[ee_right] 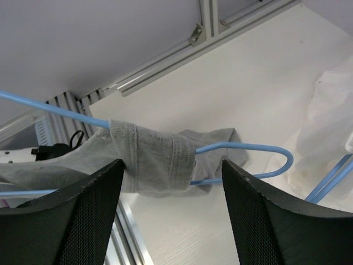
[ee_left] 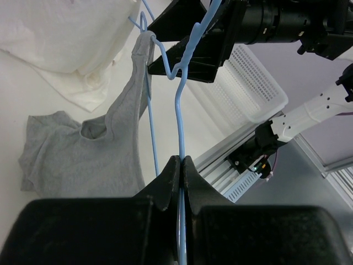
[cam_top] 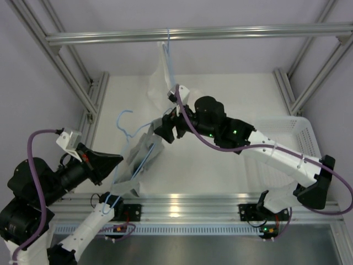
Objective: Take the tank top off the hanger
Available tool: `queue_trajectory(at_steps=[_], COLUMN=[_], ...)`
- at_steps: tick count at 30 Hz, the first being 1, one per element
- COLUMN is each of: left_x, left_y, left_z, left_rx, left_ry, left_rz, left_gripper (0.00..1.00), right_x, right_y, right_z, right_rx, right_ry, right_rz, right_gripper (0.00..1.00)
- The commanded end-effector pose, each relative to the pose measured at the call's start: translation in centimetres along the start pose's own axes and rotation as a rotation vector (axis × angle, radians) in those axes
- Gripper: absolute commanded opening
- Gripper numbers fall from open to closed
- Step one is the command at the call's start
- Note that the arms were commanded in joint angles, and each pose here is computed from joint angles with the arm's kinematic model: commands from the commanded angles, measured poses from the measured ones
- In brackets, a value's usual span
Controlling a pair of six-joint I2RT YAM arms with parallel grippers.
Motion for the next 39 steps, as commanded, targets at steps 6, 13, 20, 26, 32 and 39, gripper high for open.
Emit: queue_trajectory(at_steps=[6, 13, 20, 26, 32, 39], left_x=[-0.7, -0.3, -0.5, -0.5, 0.0, 0.5], left_y=[1.1, 1.5, 1.6, 1.4, 1.0, 0.6], left_z=[0.0, 0.3, 0.2, 0.3, 0.8, 0.8], left_rx=[-0.059, -0.079, -0.088, -0.079, -0.067, -0.054], left_ry=[-0.043, -0.005, -0.019, -0.027, -0.006, 0.02], left_rz=[-0.001, -0.002, 0.002, 0.001, 0.0, 0.016], left_gripper=[0.0, 0.0, 0.0, 0.0, 0.0, 0.0], right_x=[2.5, 2.4, 2.1, 2.6, 2.9, -0.2], right_y=[3.6, 1.9, 1.0, 1.9, 3.0, 3.3], right_z=[-0.1, 0.1, 0.9, 0.7, -0.3, -1.8], right_rx=[-0.174, -0.148, -0.143, -0.184, -0.23, -0.293], right_ry=[0.119, 0.133, 0.127, 0.157, 0.166, -0.098], right_rz=[0.011, 0.043, 0.054, 0.06, 0.059, 0.089], right_gripper=[0.62, 0.62, 0.62, 0.2, 0.0, 0.0])
Point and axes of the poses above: each gripper's point midway between its finger pads, its own z axis out along the fingers, its own x axis along the line the jaws close on, y = z × x, the point moved 6 cm from there along -z, back along the fingers, and after that the axes turned 5 degrees about z, right-handed, at the moved point
